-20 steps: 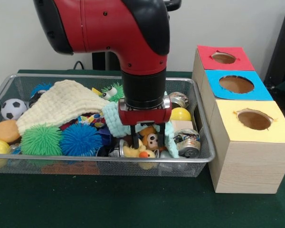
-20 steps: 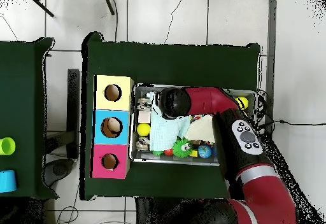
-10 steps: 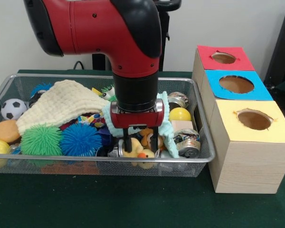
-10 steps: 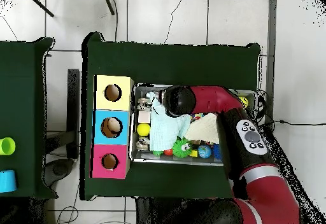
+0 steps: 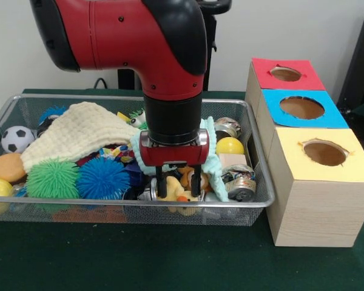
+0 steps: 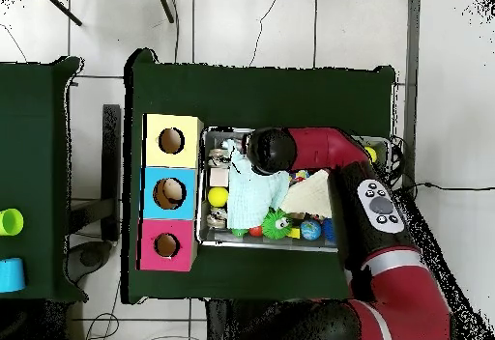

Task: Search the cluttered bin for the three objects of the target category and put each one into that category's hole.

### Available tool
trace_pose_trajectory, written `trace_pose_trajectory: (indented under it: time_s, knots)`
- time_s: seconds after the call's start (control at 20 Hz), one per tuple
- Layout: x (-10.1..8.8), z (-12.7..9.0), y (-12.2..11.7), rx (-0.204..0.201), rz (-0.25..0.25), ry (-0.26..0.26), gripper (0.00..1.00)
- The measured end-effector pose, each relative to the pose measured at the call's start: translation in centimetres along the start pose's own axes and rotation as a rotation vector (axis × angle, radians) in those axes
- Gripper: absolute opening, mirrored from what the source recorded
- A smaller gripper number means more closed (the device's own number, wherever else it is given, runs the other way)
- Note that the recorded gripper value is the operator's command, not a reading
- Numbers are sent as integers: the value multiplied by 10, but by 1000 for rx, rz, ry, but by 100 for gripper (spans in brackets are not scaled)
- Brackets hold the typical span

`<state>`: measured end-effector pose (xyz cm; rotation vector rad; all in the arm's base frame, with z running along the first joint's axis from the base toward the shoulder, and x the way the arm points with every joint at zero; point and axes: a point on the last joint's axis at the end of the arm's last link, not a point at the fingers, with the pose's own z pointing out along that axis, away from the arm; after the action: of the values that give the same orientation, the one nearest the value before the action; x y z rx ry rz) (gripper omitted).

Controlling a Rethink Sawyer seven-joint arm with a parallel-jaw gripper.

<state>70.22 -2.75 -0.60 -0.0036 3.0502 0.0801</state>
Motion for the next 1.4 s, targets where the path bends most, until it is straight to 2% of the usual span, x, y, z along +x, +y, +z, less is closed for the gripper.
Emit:
trace_pose_trajectory:
  time_s: [0.3,0.65,0.8,1.1,1.4]
  knots:
    - [-12,21,6,19,-11,-4,100]
    - [-18,34,10,43,-14,84,100]
    - [-19,35,10,46,-13,95,100]
    - [-19,38,9,43,-11,98,100]
    - [-20,39,4,7,13,113,100]
